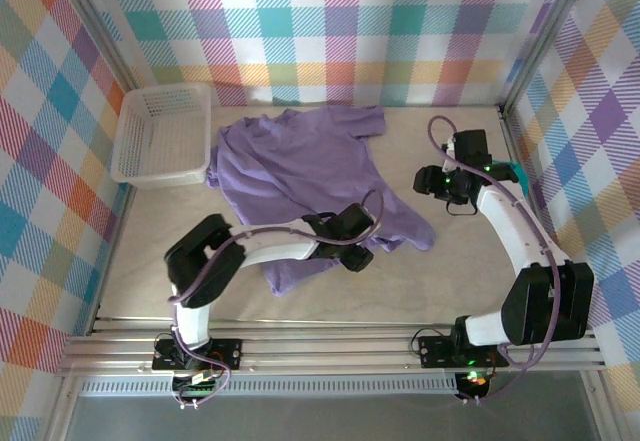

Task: Fold the inside-out t-shirt
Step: Turn the T-shirt inside out at the center of the table.

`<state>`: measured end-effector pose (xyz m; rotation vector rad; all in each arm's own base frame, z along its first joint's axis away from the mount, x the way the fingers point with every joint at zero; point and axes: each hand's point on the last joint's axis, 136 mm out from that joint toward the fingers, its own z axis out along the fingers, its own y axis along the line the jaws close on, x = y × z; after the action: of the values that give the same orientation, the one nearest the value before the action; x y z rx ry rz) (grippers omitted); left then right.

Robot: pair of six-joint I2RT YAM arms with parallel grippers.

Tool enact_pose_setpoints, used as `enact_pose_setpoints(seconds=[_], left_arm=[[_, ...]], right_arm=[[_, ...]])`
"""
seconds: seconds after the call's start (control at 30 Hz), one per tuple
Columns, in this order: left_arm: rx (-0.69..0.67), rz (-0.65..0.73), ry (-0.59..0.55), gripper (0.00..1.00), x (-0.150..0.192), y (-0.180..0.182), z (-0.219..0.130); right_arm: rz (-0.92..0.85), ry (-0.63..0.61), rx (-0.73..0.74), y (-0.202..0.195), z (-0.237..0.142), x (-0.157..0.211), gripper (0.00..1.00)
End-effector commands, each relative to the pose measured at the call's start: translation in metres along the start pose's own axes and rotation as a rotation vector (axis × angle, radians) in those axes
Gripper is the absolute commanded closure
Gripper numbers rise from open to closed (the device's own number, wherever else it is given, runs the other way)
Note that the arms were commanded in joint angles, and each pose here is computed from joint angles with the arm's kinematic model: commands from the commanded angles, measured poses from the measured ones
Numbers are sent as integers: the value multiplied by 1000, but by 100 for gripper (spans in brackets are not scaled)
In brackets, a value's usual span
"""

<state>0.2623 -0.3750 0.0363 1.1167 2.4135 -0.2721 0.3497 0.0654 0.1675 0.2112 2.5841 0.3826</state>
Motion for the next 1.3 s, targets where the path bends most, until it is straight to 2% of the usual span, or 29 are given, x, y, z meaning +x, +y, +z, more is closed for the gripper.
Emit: enact_pose_setpoints(seconds=[0.0,0.03,0.3,0.53,0.7,0.87,0.93,1.13,1.27], left_arm=[[-29,88,8,35,-19,4,10],[-35,91,19,37,-18,4,16],[-5,95,51,79,-19,0,33],[56,65,24,99,-31,-4,24],[136,3,-45,100,-47,-2,-1],[265,-106,-124,100,-59,0,-35],[298,-142,-188,100,-68,2,-47],[313,-204,-244,100,-65,12,-65],[316,-230,-248,100,-63,19,-70]], right_arm=[[-19,-4,-57,10,-2,-1,39],[-17,5,-60,10,0,1,39],[-10,38,-76,9,4,15,39],[2,57,-108,13,0,26,39],[13,68,-163,20,-7,37,39],[16,115,-254,36,-10,67,40],[1,148,-278,43,-7,84,42],[-13,248,-357,61,18,128,47],[-52,298,-406,81,39,146,44]])
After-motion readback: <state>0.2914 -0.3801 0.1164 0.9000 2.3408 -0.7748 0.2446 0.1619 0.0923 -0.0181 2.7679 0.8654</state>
